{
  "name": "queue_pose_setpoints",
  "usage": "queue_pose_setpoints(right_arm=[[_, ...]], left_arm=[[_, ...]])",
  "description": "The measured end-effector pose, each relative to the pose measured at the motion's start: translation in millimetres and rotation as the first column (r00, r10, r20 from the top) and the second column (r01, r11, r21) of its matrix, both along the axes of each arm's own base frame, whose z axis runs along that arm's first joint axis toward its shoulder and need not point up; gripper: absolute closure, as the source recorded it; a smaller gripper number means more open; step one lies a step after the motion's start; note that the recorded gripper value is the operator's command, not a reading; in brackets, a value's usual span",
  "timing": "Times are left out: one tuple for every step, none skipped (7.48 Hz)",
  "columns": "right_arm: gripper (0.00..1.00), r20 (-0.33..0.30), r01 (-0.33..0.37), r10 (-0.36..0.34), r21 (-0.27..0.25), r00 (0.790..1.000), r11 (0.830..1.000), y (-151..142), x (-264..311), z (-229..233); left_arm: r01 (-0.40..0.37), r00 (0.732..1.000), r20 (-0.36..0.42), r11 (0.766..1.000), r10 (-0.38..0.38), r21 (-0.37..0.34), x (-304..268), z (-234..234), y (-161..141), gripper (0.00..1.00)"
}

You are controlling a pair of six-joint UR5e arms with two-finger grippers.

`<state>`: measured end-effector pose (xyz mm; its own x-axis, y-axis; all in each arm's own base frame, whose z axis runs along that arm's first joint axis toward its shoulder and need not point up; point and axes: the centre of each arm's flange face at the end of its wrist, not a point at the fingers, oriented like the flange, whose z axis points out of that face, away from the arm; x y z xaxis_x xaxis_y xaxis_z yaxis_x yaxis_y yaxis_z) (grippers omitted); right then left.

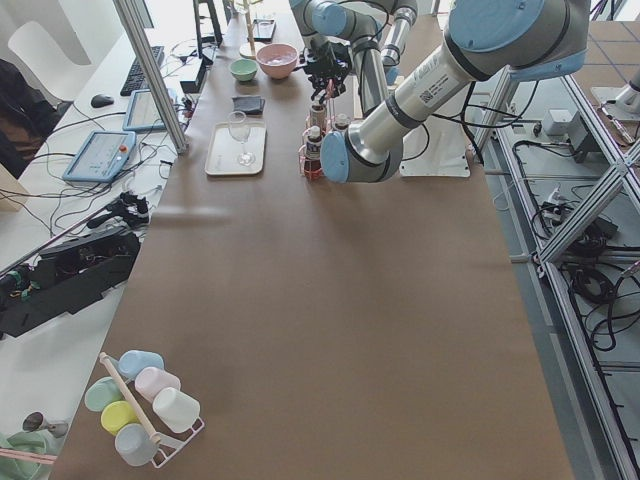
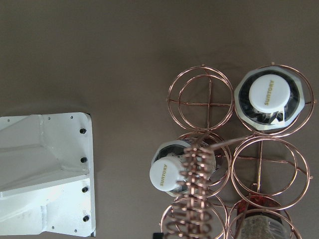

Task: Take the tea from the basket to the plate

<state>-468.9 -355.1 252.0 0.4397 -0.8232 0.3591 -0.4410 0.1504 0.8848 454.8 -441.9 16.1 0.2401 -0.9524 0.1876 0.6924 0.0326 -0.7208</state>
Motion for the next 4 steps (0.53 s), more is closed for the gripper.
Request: queue_pose_setpoints(right_arm=[[1.0, 0.003, 0.0, 0.0, 0.002, 1.0, 1.0, 1, 1, -1], [1.0, 0.011, 0.0, 0.0, 0.005, 1.0, 1.0, 2, 4, -4], [1.0, 0.024, -0.002, 0.001, 0.011, 1.0, 1.0, 4, 10, -11], [1.0, 0.036, -0.007, 0.006, 0.017, 0.999, 1.0, 4, 18, -17]], left_arm=[[0.0, 1.0, 0.0, 1.0, 0.0, 0.0, 0, 0, 0, 1.0], [0.0, 1.0, 0.0, 1.0, 0.0, 0.0, 0, 0, 0, 1.0], [0.0, 1.0, 0.0, 1.0, 0.0, -0.001, 0, 0, 0, 1.0], [0.0, 1.0, 0.0, 1.0, 0.0, -0.001, 0, 0, 0, 1.0]])
